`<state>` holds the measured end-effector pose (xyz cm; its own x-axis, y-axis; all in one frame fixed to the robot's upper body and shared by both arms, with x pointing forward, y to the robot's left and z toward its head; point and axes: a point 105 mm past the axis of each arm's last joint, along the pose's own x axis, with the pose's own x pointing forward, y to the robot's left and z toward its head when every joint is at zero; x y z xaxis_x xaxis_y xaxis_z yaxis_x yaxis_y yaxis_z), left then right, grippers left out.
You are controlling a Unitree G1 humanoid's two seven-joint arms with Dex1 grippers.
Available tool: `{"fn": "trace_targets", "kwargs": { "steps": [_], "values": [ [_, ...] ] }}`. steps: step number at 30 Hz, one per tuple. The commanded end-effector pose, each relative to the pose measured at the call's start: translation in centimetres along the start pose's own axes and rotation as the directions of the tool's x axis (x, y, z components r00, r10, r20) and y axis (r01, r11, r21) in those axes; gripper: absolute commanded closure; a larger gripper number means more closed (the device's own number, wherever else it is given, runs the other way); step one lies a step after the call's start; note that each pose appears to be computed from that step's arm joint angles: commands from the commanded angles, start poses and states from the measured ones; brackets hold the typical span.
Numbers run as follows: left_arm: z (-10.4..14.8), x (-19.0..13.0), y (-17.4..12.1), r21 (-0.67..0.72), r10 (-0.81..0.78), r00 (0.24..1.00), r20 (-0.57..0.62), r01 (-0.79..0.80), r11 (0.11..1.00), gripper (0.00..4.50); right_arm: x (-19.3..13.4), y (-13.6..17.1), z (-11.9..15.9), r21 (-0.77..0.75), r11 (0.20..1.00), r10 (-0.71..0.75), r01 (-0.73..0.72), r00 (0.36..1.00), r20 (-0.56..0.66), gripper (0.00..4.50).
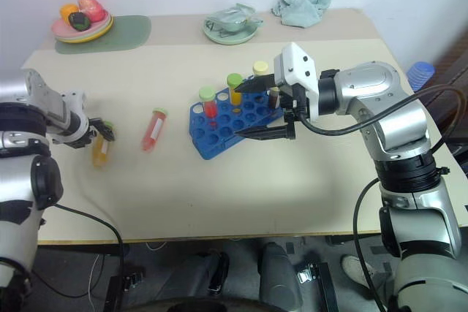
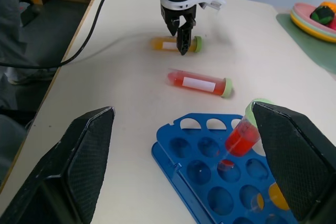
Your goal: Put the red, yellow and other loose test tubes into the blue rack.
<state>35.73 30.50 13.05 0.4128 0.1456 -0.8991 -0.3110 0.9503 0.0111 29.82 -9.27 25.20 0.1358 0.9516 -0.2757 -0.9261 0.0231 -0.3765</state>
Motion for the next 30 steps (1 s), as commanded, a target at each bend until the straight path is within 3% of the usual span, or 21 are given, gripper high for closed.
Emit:
{"fn": "trace_targets", "kwargs": {
  "steps": [1, 12, 15, 19, 20, 27, 30],
  "values": [
    [1.0, -0.8, 0.2, -0.006, 0.012, 0.999, 0.048, -0.011, 1.0, 0.68, 0.1, 0.1, 1.0, -0.027, 1.0, 0.003, -0.003, 1.0, 0.013, 0.22],
    [1.3, -0.7, 0.5, -0.014, 0.021, 0.997, 0.07, -0.02, 1.0, 0.68, 0.1, -0.2, 1.5, 0.011, 1.0, -0.005, 0.005, 0.999, 0.035, 0.22],
    [1.6, -0.7, 0.5, -0.017, 0.024, 0.996, 0.083, -0.022, 1.0, 1.55, 0.1, -0.3, 1.5, 0.011, 1.0, -0.007, 0.006, 0.999, 0.036, 0.18],
    [1.5, -0.3, 0.5, -0.019, 0.021, 0.997, 0.08, -0.02, 1.0, 3.51, 0.1, -0.3, 1.5, 0.011, 1.0, -0.008, 0.008, 0.999, 0.036, 0.18],
    [1.5, -0.3, 0.4, -0.018, 0.019, 0.997, 0.079, -0.018, 1.0, 3.74, 0.1, -0.3, 1.5, 0.011, 1.0, -0.009, 0.008, 0.999, 0.036, 0.18],
    [1.6, -1.0, 0.2, -0.006, -0.022, 0.996, 0.087, 0.022, 1.0, 3.74, 0.1, -0.2, 1.3, 0.021, 1.0, -0.009, 0.008, 0.999, 0.036, 0.18],
    [2.1, -2.6, -0.9, 0.058, -0.126, 0.981, 0.148, 0.119, 0.991, 3.74, 0.1, -0.3, 1.4, 0.03, 0.999, -0.021, 0.019, 0.998, 0.057, 0.18]
  ]
}}
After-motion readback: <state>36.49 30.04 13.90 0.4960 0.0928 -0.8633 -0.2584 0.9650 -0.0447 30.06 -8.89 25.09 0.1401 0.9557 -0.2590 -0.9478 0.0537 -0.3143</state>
